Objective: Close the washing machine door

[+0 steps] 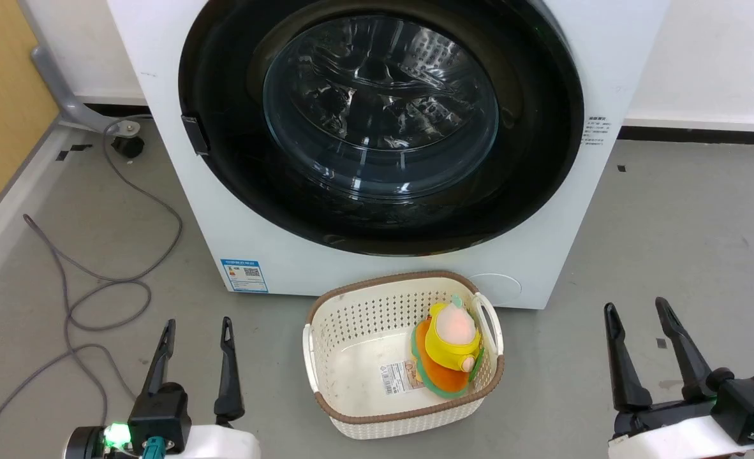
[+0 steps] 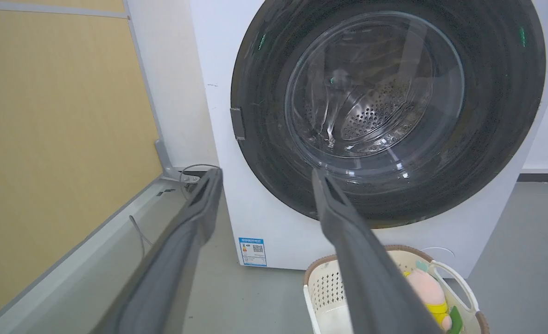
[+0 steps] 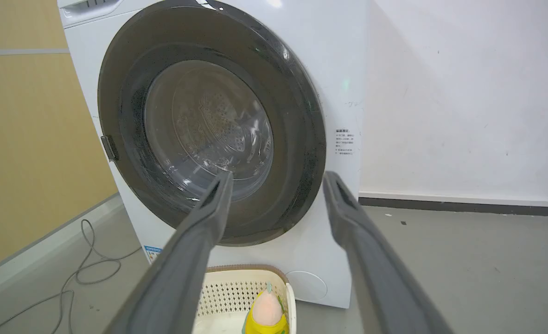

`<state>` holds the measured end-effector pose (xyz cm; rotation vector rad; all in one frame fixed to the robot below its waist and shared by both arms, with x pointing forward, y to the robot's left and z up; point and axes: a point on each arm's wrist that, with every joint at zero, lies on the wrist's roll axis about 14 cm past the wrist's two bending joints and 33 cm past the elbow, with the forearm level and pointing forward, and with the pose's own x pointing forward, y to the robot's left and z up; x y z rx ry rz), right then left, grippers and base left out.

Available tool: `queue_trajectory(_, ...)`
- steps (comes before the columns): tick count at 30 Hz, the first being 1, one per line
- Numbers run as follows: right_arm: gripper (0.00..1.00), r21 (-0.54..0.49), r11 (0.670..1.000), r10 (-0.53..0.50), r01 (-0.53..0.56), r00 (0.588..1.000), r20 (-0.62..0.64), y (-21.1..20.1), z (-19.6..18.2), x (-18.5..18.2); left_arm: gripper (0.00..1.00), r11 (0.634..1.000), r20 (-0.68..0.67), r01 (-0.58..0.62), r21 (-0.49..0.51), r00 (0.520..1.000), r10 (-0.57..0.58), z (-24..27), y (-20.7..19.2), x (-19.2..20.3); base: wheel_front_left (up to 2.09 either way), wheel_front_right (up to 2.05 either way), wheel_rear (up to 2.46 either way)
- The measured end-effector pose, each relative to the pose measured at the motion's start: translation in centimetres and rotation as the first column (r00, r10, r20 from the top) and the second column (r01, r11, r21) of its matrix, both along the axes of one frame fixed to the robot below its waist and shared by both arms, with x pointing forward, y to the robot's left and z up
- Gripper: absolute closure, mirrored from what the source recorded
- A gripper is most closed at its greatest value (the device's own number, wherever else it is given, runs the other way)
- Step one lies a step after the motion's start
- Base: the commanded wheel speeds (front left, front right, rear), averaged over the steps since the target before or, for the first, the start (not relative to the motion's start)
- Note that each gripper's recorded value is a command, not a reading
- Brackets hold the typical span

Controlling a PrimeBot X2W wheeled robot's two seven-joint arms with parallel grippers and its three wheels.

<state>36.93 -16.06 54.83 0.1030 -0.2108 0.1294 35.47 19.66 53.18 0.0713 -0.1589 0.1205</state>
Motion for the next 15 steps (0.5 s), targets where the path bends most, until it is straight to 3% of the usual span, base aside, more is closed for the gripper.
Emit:
queue_trajectory(1,1.00,0.000,1.000,-0.001,0.001,1.000,0.001,-0.02,0.02,0.00,1.00,1.000,0.000,0.000,0.000,1.000,0.000,0.01,-0.01,0.00,0.00,0.00,0.00)
queue_trajectory(15,1.00,-0.005,1.000,-0.002,0.002,1.000,-0.018,-0.09,-0.22,0.01,1.00,1.000,-0.018,0.008,-0.003,1.000,-0.008,-0.20,-0.16,0.12,0.00,0.00,0.00)
